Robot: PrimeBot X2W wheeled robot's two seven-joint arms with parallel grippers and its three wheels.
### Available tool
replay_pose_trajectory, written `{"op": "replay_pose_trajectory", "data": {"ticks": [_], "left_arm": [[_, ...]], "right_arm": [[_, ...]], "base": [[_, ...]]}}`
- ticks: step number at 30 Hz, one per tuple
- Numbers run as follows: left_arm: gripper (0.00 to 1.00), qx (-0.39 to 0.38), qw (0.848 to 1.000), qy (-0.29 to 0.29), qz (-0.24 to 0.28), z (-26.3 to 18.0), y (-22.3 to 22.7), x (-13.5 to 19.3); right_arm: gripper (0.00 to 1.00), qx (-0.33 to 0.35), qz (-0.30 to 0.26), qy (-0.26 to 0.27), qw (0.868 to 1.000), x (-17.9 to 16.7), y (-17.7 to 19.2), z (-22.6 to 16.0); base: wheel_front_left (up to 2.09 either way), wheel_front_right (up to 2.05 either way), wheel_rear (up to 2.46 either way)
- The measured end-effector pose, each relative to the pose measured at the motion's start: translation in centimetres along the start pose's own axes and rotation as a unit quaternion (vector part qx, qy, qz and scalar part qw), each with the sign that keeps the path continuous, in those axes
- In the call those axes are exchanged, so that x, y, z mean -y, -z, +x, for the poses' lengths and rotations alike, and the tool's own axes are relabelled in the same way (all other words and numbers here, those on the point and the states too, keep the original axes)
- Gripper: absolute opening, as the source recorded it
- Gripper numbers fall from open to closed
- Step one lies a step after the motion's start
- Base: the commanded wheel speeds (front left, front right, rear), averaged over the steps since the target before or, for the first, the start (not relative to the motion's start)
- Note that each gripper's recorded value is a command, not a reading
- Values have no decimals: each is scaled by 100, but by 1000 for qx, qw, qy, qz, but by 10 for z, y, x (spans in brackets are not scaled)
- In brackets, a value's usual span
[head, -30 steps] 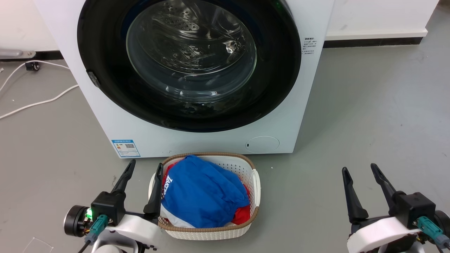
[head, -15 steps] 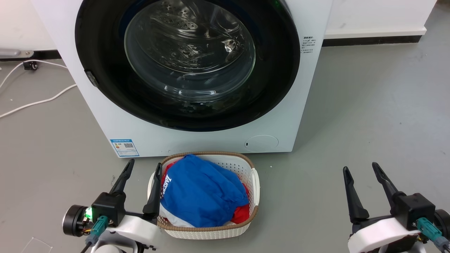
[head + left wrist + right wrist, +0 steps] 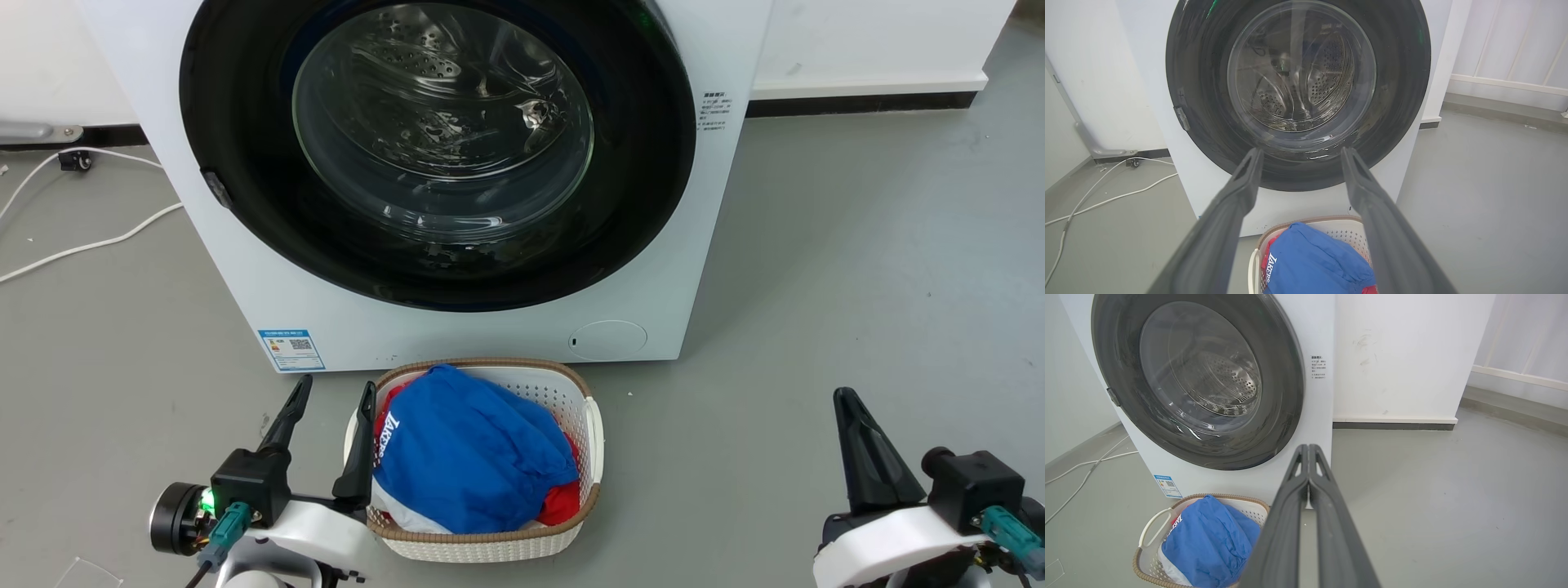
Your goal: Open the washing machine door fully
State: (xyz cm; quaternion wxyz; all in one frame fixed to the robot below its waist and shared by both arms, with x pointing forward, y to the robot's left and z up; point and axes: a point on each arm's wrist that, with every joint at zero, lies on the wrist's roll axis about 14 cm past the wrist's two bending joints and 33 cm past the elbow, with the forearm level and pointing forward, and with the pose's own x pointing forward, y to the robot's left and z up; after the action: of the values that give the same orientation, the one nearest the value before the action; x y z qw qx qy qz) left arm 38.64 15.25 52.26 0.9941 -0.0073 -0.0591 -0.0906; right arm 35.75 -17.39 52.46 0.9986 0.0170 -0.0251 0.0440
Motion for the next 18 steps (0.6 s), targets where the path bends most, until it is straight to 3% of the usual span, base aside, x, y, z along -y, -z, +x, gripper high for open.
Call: {"op": "replay_pose_trajectory", "data": {"ticks": [5, 7, 9, 10, 12, 14, 17, 18], "left_arm": [[100, 1, 1000, -1, -1, 0, 0, 0], [100, 2, 1000, -2, -3, 0, -1, 0], [100, 3, 1000, -4, -4, -1, -1, 0], [100, 3, 1000, -5, -5, -1, -2, 0], [100, 4, 1000, -5, -6, -1, -2, 0], [100, 6, 1000, -6, -7, -1, -3, 0], [100, 9, 1000, -10, -8, -1, -5, -3], [100, 9, 1000, -11, -8, -1, -5, -3]], "right_arm": [[0, 1, 48, 16, 999, 9, 2, -1], [0, 5, 140, 36, 989, 18, 6, -3], [0, 6, 236, 58, 970, 27, 14, -5], [0, 13, 299, 70, 951, 31, 16, -6], [0, 28, 439, 95, 893, 38, 23, -6], [0, 54, 569, 108, 813, 43, 22, -2], [0, 89, 682, 121, 716, 55, 18, 4], [0, 98, 701, 124, 695, 60, 17, 5]], "base": [[0, 0, 0], [0, 0, 0], [0, 0, 0], [0, 0, 0], [0, 0, 0], [0, 0, 0], [0, 0, 0], [0, 0, 0]]}}
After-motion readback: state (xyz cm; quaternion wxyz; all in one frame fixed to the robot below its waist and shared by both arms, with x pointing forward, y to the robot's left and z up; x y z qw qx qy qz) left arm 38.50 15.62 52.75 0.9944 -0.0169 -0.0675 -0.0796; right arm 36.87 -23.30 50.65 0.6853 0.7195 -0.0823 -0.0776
